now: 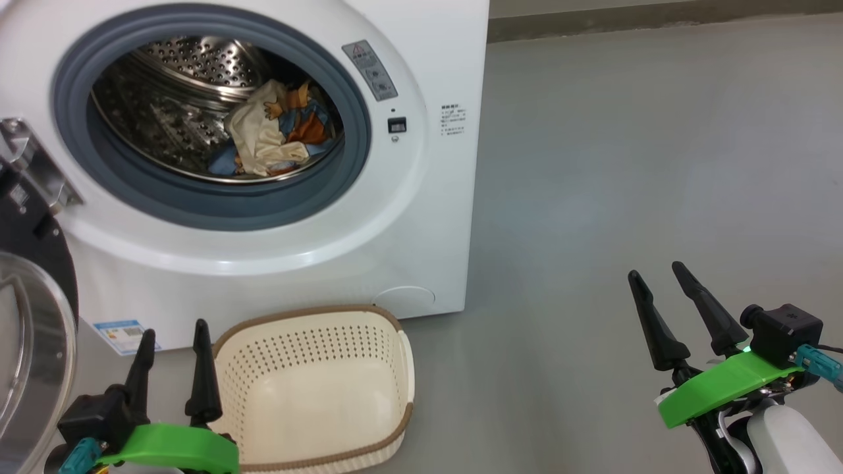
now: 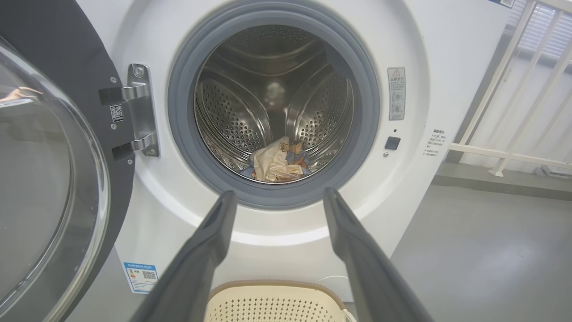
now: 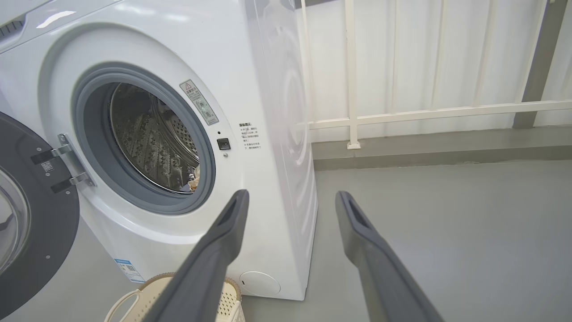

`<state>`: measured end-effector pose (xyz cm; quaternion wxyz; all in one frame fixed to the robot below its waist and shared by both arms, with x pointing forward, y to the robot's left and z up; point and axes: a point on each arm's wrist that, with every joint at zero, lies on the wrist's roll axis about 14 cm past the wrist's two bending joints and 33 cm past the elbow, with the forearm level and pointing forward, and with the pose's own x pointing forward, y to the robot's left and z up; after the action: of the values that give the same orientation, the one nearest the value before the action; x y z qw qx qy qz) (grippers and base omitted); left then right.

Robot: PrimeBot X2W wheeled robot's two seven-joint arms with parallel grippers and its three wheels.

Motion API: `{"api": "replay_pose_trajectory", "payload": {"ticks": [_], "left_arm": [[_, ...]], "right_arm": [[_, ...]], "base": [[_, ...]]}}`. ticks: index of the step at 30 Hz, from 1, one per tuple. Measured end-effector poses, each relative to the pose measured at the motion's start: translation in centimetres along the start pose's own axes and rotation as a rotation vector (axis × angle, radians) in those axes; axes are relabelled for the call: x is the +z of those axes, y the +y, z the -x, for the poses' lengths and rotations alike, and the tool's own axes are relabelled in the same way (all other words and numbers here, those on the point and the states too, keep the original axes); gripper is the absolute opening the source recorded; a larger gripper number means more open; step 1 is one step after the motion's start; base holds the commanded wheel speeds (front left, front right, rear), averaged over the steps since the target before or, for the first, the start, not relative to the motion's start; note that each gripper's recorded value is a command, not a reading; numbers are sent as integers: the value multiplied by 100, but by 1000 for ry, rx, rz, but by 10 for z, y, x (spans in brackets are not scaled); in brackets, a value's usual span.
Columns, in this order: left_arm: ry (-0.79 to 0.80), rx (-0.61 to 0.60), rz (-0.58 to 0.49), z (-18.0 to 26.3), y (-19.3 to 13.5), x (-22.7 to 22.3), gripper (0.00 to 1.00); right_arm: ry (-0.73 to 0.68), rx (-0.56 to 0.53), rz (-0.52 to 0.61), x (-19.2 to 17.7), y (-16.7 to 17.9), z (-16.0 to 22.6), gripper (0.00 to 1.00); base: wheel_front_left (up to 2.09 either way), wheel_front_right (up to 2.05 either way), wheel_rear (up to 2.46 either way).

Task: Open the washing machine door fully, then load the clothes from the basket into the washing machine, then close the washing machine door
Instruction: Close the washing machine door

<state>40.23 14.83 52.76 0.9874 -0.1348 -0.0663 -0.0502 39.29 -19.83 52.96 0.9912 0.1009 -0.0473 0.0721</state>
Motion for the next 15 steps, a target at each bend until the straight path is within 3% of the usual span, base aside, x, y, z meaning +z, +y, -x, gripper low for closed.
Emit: {"api": "replay_pose_trajectory", "payload": {"ticks": [7, 15], "left_arm": [[0, 2, 0, 1, 1, 0, 100], [0, -2, 1, 1, 1, 0, 100]], "right_arm": [[-1, 0, 0, 0, 0, 0, 100], [18, -7, -6, -7, -1, 5, 100]], "base": [[-128, 128, 0], [-31, 31, 0]]}}
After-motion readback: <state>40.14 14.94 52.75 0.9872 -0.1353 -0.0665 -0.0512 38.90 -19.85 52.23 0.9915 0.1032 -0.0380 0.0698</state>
